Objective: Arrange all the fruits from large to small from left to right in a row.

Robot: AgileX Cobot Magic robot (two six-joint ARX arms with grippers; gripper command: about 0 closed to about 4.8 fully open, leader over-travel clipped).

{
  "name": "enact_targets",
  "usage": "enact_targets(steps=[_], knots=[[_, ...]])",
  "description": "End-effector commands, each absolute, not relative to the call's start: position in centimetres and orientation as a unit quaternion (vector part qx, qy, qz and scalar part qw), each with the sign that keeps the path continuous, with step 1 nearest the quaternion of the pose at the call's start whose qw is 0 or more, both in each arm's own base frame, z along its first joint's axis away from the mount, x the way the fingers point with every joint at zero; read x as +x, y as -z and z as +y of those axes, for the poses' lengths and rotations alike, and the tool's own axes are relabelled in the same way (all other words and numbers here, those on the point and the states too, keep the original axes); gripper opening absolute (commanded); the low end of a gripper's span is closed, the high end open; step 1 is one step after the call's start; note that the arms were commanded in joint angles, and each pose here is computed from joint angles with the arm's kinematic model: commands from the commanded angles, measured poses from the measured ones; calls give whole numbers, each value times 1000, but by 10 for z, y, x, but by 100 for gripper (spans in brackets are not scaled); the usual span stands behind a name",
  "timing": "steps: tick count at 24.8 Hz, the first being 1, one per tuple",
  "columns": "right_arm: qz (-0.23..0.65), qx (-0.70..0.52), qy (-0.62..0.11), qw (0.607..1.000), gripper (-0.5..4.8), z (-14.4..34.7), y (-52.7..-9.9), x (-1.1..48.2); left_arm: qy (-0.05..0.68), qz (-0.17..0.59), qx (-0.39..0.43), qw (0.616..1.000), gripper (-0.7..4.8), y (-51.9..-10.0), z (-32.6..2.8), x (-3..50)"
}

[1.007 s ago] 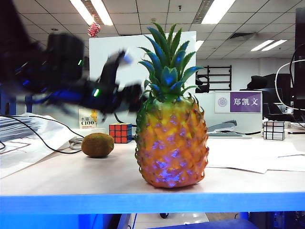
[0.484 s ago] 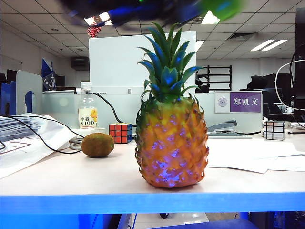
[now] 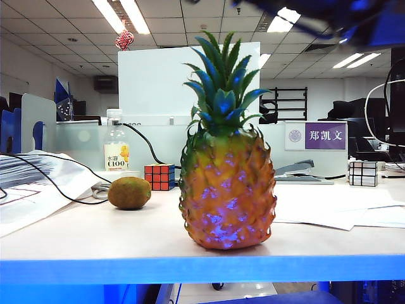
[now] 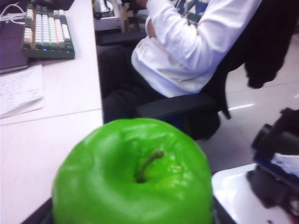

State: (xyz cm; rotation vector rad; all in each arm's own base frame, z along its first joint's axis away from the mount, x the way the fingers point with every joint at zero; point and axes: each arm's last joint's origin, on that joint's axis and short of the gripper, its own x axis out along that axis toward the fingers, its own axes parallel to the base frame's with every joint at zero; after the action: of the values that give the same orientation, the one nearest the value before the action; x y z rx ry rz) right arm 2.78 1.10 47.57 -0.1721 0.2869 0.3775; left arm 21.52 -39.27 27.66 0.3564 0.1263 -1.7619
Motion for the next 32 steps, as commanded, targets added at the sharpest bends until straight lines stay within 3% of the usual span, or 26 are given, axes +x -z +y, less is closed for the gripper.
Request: enact_targets(steps=[1, 3, 5, 8, 13, 17, 22, 26, 32], knots=[[137, -64, -179, 972, 18, 2, -474, 13, 729, 27, 194, 656, -5, -283, -408, 190], [127, -50, -178, 975, 17, -4, -473, 3, 715, 21, 207, 667, -5, -284, -415, 176], [120, -45, -178, 976, 17, -9, -472, -4, 677, 11, 214, 704, -5, -286, -422, 168], [125, -46, -178, 975, 17, -14, -468, -12, 598, -2, 180, 781, -5, -290, -431, 165], [133, -42, -176, 974, 17, -16, -465, -17, 517, 33, 120, 847, -5, -277, -438, 173], [130, -41, -176, 975, 17, -19, -464, -22, 491, 69, 102, 863, -5, -256, -447, 169], [131, -42, -176, 975, 17, -23, -463, -28, 405, 52, 125, 904, -5, -236, -463, 148], [140, -46, -175, 973, 17, -26, -462, -33, 350, 57, 47, 934, -5, -226, -468, 146], [134, -42, -177, 974, 17, -33, -460, -44, 180, 66, -48, 980, -5, -212, -462, 161]])
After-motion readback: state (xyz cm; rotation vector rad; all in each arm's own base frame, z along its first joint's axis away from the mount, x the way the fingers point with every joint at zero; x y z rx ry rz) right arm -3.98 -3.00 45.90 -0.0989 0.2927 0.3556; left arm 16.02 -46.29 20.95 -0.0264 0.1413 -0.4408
